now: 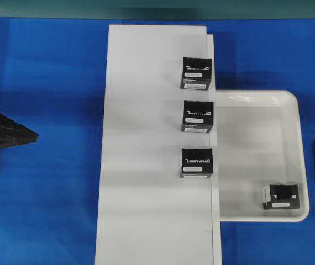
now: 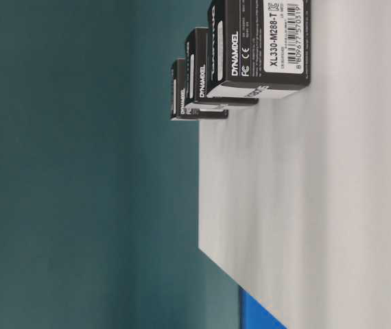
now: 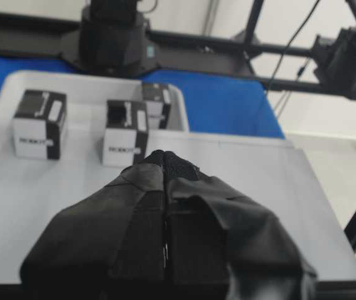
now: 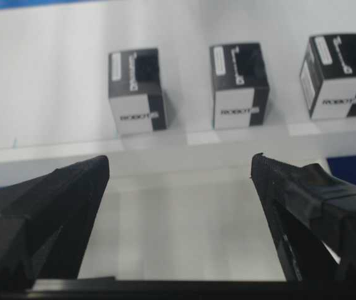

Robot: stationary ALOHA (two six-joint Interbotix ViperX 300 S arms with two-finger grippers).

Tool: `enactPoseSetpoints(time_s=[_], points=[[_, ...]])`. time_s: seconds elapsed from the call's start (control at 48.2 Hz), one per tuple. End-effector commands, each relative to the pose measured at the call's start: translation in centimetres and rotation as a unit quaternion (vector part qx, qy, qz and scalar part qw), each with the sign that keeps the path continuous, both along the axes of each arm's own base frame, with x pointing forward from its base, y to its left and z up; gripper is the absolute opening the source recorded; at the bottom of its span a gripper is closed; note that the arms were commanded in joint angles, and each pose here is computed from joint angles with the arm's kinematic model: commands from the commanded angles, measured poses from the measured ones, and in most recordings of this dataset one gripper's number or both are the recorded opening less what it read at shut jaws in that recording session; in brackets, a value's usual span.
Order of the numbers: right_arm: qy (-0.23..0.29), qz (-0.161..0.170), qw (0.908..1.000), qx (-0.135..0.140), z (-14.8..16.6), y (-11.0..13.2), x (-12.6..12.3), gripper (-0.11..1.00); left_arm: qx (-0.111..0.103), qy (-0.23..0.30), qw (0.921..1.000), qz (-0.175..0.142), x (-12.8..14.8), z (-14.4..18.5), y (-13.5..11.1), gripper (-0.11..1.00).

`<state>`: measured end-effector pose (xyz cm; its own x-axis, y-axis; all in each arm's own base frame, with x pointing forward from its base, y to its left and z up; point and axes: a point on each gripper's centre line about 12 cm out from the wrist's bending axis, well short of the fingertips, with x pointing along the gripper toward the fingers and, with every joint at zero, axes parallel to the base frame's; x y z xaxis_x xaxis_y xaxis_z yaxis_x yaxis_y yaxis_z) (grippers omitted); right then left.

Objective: Place the box from the white plastic tray onto the white base.

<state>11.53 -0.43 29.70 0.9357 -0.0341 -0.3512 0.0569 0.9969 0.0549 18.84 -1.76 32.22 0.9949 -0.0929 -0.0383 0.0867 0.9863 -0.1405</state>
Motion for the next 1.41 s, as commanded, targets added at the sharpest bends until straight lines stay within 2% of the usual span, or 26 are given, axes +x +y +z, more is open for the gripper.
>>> enactPoseSetpoints(time_s=[0.0,0.187,0.56,0.85,1.098,1.389], points=[[-0.009,-0.001,1.0000,0.000,0.2,0.0,0.2,0.99,0.005,-0.017,0.9998,-0.001,0.0,1.2,0.0,-0.07],[-0.002,-0.001,1.0000,-0.001,-0.3,0.0,0.3,0.99,-0.001,-0.011,0.9999,0.000,-0.1,0.9,0.0,-0.07],[0.009,0.001,1.0000,-0.004,-1.6,0.0,0.6,0.99,0.011,0.029,0.9995,0.000,-0.2,-0.1,0.0,-0.07],[0.013,0.000,0.9999,0.000,-2.3,0.0,0.7,0.99,0.003,0.004,1.0000,0.000,-0.8,1.1,0.1,-0.07],[-0.016,0.002,0.9999,0.002,-1.7,0.0,1.0,0.99,0.002,0.007,1.0000,0.000,-0.7,0.8,0.1,-0.07],[-0.014,0.003,0.9999,-0.001,-1.9,0.0,1.0,0.99,0.000,-0.002,1.0000,0.000,-0.6,1.1,0.0,-0.07]])
